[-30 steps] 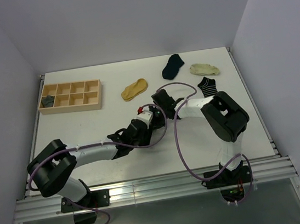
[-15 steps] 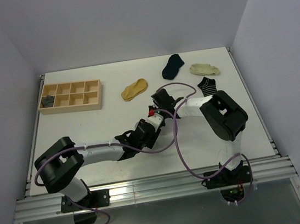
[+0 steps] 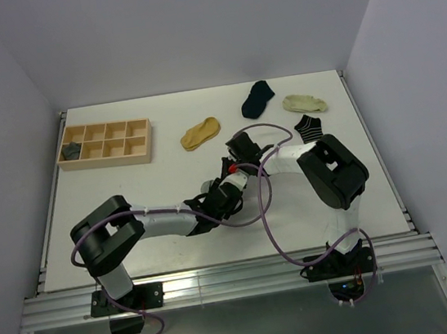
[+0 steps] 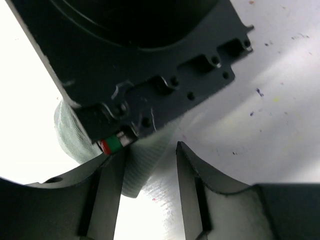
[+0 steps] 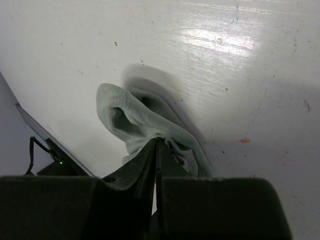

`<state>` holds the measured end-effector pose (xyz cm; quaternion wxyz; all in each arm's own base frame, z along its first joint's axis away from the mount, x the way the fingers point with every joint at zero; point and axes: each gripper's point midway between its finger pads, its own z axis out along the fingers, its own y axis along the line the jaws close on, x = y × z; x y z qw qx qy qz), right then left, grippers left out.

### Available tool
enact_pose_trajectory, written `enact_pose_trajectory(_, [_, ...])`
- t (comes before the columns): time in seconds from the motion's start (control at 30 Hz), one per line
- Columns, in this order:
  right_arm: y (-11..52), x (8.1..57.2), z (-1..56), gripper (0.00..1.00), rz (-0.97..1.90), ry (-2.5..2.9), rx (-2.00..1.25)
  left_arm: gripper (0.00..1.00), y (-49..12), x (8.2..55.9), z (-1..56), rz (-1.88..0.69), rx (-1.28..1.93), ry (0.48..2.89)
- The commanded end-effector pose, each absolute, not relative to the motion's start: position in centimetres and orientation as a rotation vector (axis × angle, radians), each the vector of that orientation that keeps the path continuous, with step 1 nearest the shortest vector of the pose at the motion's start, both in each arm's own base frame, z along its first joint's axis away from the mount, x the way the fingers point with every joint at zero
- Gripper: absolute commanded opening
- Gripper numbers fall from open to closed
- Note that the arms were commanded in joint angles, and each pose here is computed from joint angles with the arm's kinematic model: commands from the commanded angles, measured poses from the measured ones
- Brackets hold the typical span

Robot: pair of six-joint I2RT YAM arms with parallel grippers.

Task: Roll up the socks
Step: Roll the sock at the center of the board.

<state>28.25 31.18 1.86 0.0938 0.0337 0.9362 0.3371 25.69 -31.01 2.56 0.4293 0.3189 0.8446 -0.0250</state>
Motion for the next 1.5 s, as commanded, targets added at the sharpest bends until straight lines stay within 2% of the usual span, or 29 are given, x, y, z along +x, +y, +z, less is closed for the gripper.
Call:
enact_pose_trajectory(0.0, [29.2,26.8,-1.1,0.09,0.878,2.877,0.141,0.49,-29.7,25.7,1.0,0.038,0.777,2.171])
enact_pose_trajectory(0.13, [29.2,27.2,-0.6,0.09,0.909,2.856,0.156,0.40,-29.1,24.9,0.0,0.037,0.756,2.227])
enact_pose_trajectory(0.23, [29.3,27.5,0.4,0.09,0.958,2.822,0.160,0.29,-28.9,24.3,-0.7,0.022,0.742,2.262])
enact_pose_trajectory(0.37, [29.3,28.6,2.9,0.09,1.013,2.733,0.162,0.10,-29.1,23.7,-1.1,-0.026,0.739,2.299])
enact_pose_trajectory(0.47, [28.8,29.6,5.0,0.10,1.038,2.653,0.189,0.01,-29.8,23.3,-1.0,-0.117,0.721,2.336])
enact_pose_trajectory(0.77, [24.4,32.0,10.3,0.19,0.922,2.418,0.269,0.00,-31.9,23.2,0.2,-0.525,0.568,2.516])
enact_pose_trajectory(0.9, [24.1,31.5,9.9,0.20,0.909,2.429,0.258,0.00,-32.8,23.3,1.3,-0.763,0.464,2.568])
enact_pose_trajectory(1.13, [25.9,29.7,8.0,0.19,0.985,2.464,0.221,0.00,-32.1,25.2,1.7,-1.028,0.236,2.652])
enact_pose_trajectory(1.47, [28.9,29.7,7.4,0.18,1.057,2.477,0.173,0.00,-30.5,25.9,0.8,-1.193,0.030,2.727])
